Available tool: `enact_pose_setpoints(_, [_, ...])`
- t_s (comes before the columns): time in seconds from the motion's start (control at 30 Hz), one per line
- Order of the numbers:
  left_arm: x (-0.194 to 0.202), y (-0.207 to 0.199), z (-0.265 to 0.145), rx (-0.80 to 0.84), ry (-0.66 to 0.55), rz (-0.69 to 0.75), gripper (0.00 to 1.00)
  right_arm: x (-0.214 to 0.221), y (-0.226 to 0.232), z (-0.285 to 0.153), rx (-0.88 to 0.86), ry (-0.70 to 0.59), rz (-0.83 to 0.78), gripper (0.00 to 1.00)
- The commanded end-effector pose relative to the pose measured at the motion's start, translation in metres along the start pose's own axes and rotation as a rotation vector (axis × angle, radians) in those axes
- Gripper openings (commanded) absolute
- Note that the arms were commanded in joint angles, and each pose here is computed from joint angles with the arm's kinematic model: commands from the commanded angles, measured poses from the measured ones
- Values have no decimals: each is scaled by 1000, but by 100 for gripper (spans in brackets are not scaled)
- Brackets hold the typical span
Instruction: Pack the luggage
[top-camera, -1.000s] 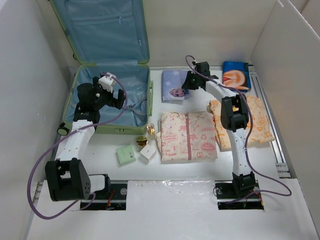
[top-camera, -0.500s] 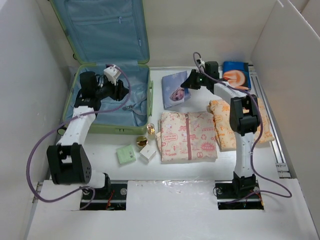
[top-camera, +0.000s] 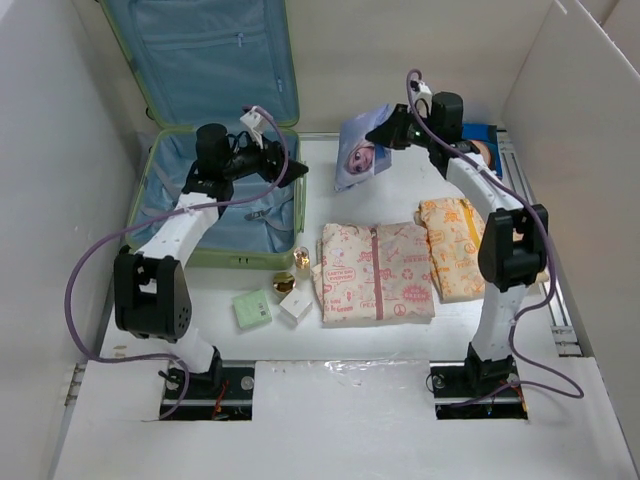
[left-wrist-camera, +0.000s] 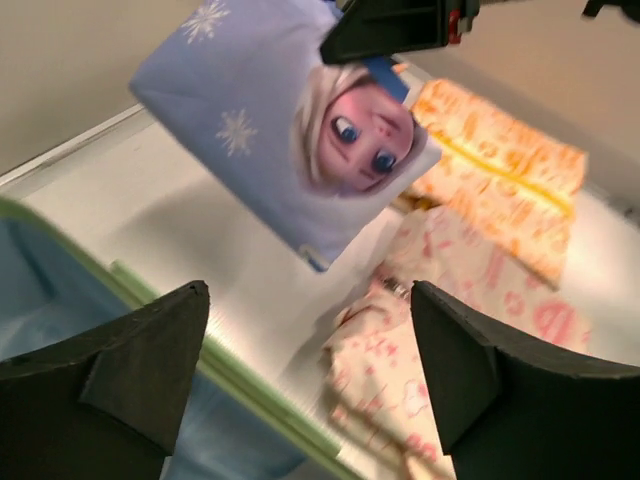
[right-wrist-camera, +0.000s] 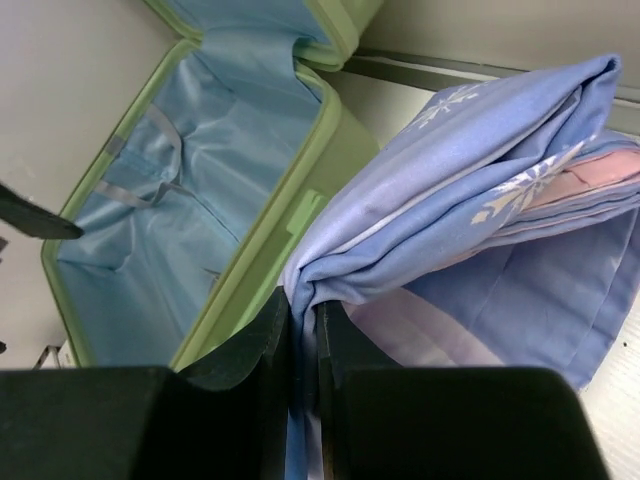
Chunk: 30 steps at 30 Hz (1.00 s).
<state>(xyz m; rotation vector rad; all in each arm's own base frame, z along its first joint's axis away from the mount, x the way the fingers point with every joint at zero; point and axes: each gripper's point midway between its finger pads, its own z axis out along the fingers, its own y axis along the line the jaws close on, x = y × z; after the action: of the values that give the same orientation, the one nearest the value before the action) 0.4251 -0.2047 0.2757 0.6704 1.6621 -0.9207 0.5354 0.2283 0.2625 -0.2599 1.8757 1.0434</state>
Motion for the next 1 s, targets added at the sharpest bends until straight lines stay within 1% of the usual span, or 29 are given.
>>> enact_pose_setpoints(0.0, [-29,-18,14,113,-119,-121,79,-60,68,-24,-143,-137,-181,0])
enact_pose_setpoints(0.03, [-29,-25,14,151,-112,-195,81,-63,75,-28,-161,-140,-203,0])
enact_pose_setpoints(0.1, [-34,-31,15,202,-132,-200,87,-73,110,-37,-221,-160,-266,0])
enact_pose_setpoints(0.17, [-36,-36,14,227,-152,-232,92,-81,130,-45,-264,-177,-309,0])
enact_pose_setpoints(0.2, [-38,-34,11,226,-166,-246,98,-88,138,-50,-271,-194,-325,0])
enact_pose_setpoints(0.23, [-40,-33,8,227,-180,-266,100,-93,153,-56,-296,-206,-354,0])
enact_pose_setpoints(0.27, [-40,-33,8,237,-188,-292,100,-93,153,-56,-296,-206,-354,0])
enact_pose_setpoints(0.3, [-46,-37,6,255,-217,-282,100,-99,168,-62,-324,-225,-381,0])
enact_pose_setpoints(0.33, [-47,-34,5,256,-220,-330,100,-103,182,-67,-350,-240,-413,0])
enact_pose_setpoints(0.37, [-44,-35,6,269,-210,-344,100,-102,187,-66,-362,-245,-420,0])
enact_pose_setpoints(0.4, [-52,-42,7,292,-225,-330,100,-102,190,-67,-378,-244,-430,0])
enact_pose_setpoints(0.47, [-50,-49,10,334,-209,-357,100,-102,214,-68,-430,-254,-457,0])
enact_pose_setpoints(0.53, [-59,-54,7,357,-237,-342,100,-105,225,-70,-456,-265,-478,0])
enact_pose_setpoints(0.57, [-59,-55,7,366,-240,-360,100,-107,239,-73,-489,-273,-499,0])
enact_pose_setpoints(0.6, [-63,-56,6,378,-248,-431,100,-104,242,-69,-500,-268,-498,0])
enact_pose_setpoints(0.63, [-69,-62,1,404,-295,-419,100,-105,246,-72,-511,-271,-506,0])
enact_pose_setpoints(0.7, [-68,-57,1,412,-293,-439,100,-105,262,-73,-542,-282,-523,0])
enact_pose_setpoints(0.73, [-69,-61,-1,429,-289,-448,100,-108,265,-75,-545,-290,-529,0])
enact_pose_setpoints(0.77, [-75,-67,-6,453,-315,-412,100,-107,270,-75,-557,-294,-535,0])
enact_pose_setpoints(0.8, [-74,-66,-5,457,-314,-422,100,-105,269,-72,-567,-289,-531,0])
enact_pose_setpoints(0.93, [-81,-78,-9,502,-330,-383,100,-96,264,-65,-595,-269,-505,0])
enact_pose_setpoints(0.97, [-83,-81,-11,513,-331,-362,98,-91,258,-58,-594,-259,-488,0])
